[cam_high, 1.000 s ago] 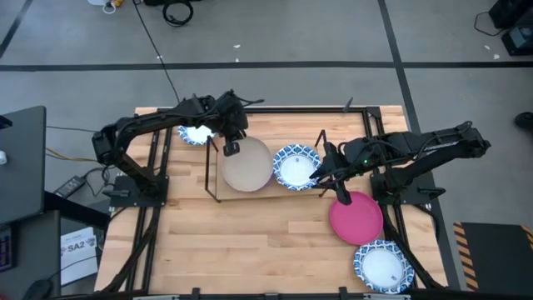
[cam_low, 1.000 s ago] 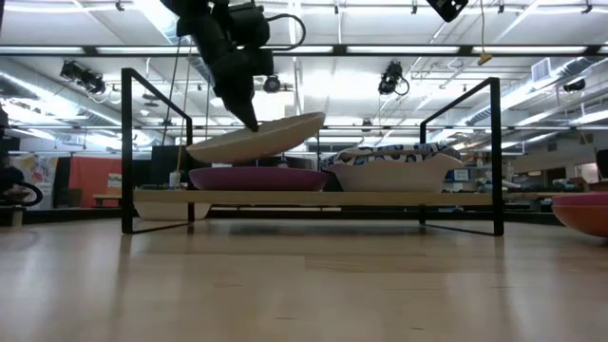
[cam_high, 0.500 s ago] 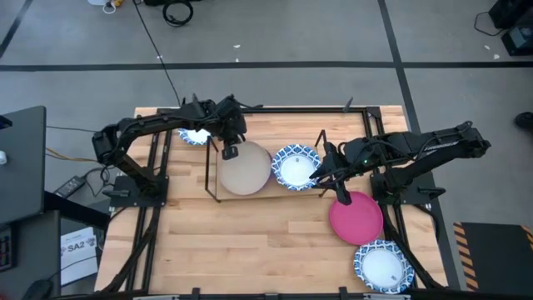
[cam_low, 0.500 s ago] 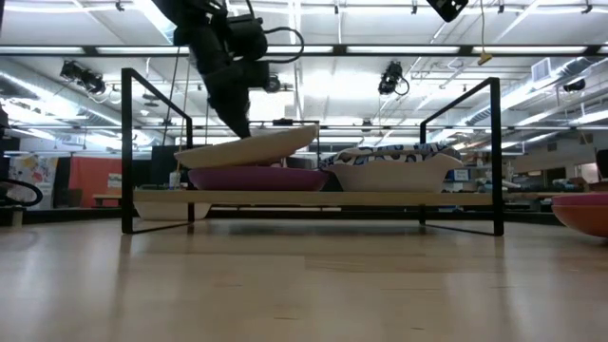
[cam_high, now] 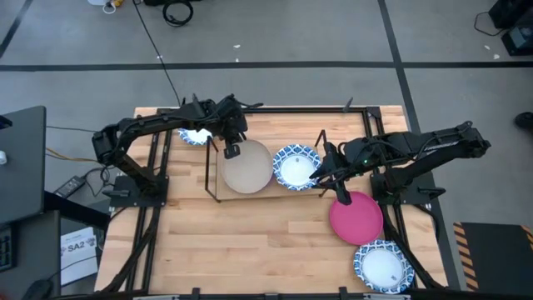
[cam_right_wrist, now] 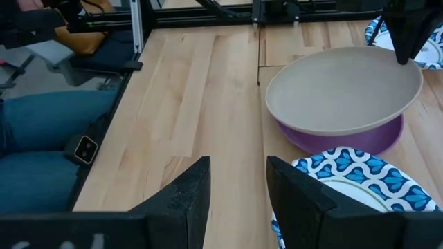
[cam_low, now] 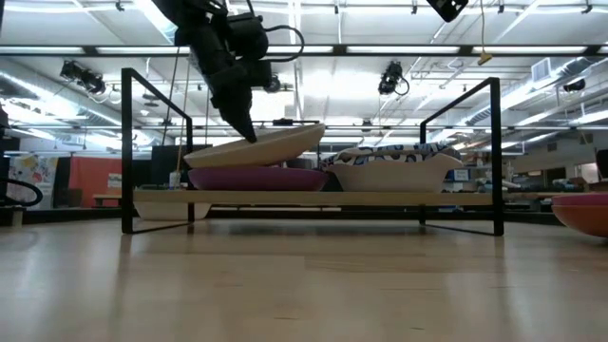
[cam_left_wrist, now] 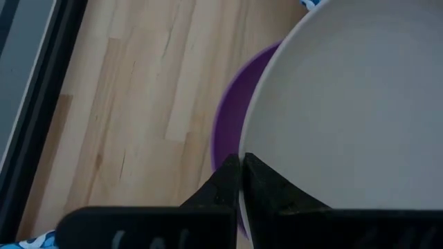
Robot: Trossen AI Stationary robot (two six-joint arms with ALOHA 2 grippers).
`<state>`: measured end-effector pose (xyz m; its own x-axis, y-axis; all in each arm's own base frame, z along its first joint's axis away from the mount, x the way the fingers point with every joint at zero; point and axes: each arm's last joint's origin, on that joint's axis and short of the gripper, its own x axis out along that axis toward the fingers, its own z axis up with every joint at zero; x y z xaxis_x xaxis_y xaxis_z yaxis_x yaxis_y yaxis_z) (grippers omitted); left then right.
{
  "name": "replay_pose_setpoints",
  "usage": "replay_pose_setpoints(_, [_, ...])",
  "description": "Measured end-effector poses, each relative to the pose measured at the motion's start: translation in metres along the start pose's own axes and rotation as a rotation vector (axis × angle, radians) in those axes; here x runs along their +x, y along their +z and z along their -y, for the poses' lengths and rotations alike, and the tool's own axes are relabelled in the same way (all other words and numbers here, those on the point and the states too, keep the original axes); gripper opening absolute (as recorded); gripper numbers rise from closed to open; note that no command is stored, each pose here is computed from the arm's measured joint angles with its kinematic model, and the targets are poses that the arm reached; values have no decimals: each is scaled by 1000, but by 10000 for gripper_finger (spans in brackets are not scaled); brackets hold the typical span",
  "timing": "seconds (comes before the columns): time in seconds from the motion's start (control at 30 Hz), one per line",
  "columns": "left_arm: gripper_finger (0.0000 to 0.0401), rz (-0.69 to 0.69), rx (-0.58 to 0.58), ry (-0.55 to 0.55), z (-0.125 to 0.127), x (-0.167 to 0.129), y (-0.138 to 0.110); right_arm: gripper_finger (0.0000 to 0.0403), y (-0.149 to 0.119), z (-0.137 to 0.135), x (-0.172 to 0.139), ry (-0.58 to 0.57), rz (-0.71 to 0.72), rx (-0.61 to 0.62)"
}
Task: Place and stack plates onto a shelf
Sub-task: Stack the gray plate on top of the purple plate on the shelf, then stack the pink plate on top of the gray plate on the shelf
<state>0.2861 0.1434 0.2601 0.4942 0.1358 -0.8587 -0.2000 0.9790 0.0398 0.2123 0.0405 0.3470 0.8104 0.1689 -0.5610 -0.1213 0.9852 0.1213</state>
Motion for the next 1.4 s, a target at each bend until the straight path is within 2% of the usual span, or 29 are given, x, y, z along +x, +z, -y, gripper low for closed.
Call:
replay_pose_setpoints(0.4, [31, -12, -1, 48, -1, 0, 0, 147, 0, 0, 0, 0, 0, 0])
replay_pose_setpoints(0.67, [71, -12, -7, 46, -1, 0, 0, 147, 0, 0, 0, 0, 0, 0])
replay_pose_setpoints(1.07, [158, -12, -3, 44, 1, 0, 0, 147, 0, 0, 0, 0, -1, 2])
replay_pose_setpoints(1.4, [169, -11, 18, 31, 9, 1, 2, 147, 0, 0, 0, 0, -1, 3])
